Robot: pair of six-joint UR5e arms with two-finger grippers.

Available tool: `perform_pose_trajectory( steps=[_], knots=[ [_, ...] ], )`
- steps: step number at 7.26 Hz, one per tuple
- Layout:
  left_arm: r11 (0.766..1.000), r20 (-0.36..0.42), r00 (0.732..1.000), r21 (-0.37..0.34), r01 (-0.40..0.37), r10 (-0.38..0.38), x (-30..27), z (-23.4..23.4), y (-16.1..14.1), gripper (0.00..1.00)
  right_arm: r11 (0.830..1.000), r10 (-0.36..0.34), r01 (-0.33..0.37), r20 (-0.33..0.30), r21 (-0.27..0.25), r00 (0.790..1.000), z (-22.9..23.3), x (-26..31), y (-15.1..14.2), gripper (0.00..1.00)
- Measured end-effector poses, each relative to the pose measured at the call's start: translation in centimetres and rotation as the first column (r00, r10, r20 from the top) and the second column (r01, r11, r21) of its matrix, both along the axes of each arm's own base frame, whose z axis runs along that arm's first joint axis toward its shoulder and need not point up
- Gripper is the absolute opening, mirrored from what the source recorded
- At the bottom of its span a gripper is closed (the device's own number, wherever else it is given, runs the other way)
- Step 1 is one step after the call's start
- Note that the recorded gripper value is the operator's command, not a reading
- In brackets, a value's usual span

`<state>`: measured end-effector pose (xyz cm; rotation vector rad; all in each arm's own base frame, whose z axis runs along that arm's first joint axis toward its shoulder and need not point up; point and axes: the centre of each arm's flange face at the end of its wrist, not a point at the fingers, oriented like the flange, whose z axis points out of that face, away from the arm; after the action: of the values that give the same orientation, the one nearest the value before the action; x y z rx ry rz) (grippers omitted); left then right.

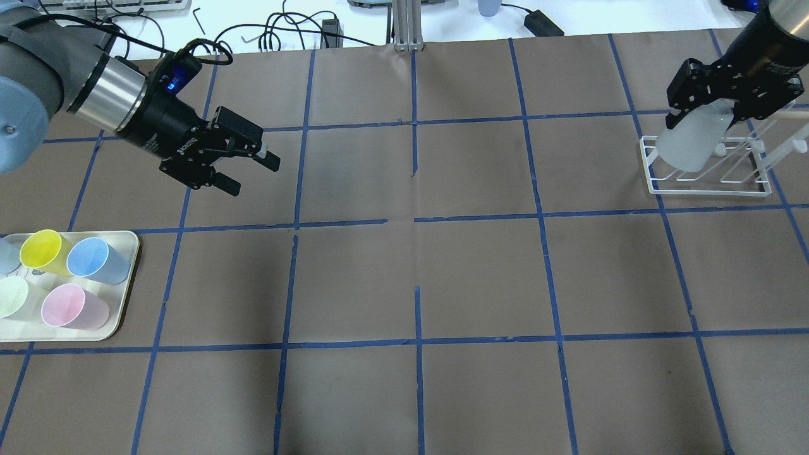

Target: Transfer IKEA cup to right arm and place on rack

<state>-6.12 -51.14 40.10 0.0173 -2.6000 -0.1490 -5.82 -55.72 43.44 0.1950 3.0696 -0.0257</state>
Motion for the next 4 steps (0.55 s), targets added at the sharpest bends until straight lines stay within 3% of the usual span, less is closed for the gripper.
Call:
perform_pose_trajectory(
  steps=[1, 2, 4],
  knots=[
    [1.0, 0.129, 0.991, -0.011, 0.029, -0.027, 0.4, 0.8, 0.5, 1.0, 0.999, 0.037, -0.038, -0.036, -0.009, 0.999, -1.2, -2.3, -0.9, 0.28],
    [0.998, 0.261, 0.964, -0.022, 0.067, -0.059, 0.1, 2.0, 0.9, 1.0, 0.998, 0.062, -0.063, -0.055, -0.018, 0.997, -2.3, -4.4, -1.5, 0.28],
    [0.994, 0.472, 0.879, -0.048, 0.102, -0.068, -2.8, 5.5, 1.6, 1.0, 0.995, 0.09, -0.093, -0.074, -0.04, 0.993, -4.2, -6.6, -2.9, 0.26]
  ],
)
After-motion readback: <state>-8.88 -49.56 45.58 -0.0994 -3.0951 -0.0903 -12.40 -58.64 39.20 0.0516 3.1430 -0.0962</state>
